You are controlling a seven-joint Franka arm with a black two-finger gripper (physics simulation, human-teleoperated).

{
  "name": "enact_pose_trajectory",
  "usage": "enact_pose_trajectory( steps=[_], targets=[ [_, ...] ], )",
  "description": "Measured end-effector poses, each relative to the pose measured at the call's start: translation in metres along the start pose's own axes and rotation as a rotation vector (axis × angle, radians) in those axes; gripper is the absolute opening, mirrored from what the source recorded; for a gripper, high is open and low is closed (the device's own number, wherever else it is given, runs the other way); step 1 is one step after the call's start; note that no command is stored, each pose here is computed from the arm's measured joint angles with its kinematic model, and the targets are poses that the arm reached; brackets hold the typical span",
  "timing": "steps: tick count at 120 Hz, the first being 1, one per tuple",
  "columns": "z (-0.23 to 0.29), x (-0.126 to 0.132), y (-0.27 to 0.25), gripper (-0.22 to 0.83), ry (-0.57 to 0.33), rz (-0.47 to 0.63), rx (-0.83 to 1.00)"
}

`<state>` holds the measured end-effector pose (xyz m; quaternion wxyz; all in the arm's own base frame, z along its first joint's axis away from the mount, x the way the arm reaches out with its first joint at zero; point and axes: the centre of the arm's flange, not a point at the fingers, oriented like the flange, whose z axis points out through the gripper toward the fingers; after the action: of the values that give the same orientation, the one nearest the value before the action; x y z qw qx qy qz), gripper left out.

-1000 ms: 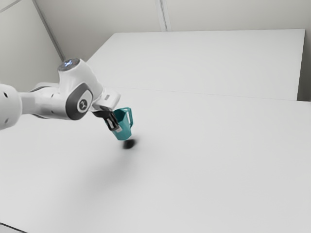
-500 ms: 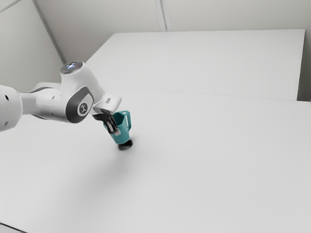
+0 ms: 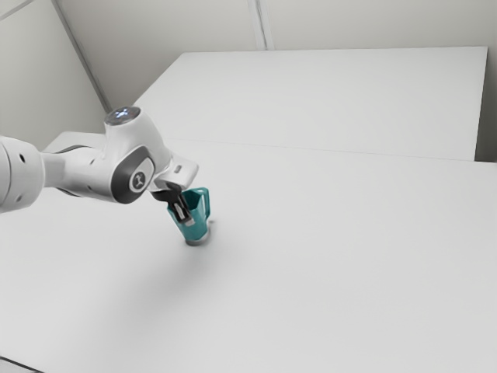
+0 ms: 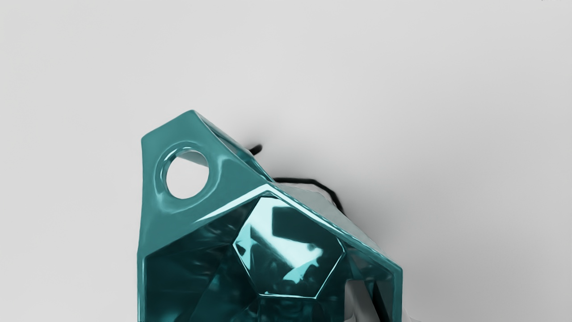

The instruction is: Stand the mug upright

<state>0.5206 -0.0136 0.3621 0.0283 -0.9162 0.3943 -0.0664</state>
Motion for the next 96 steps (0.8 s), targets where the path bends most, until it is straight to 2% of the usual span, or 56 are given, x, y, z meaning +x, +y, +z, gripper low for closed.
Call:
enact_pose_trajectory(
  steps=[64, 96],
  targets=[
    [0.0017, 0.0072, 0.0082, -0.17, -0.001, -0.002, -0.004],
    [0.0022, 0.0062, 0.0076, -0.07, -0.002, -0.01, -0.008]
  ],
)
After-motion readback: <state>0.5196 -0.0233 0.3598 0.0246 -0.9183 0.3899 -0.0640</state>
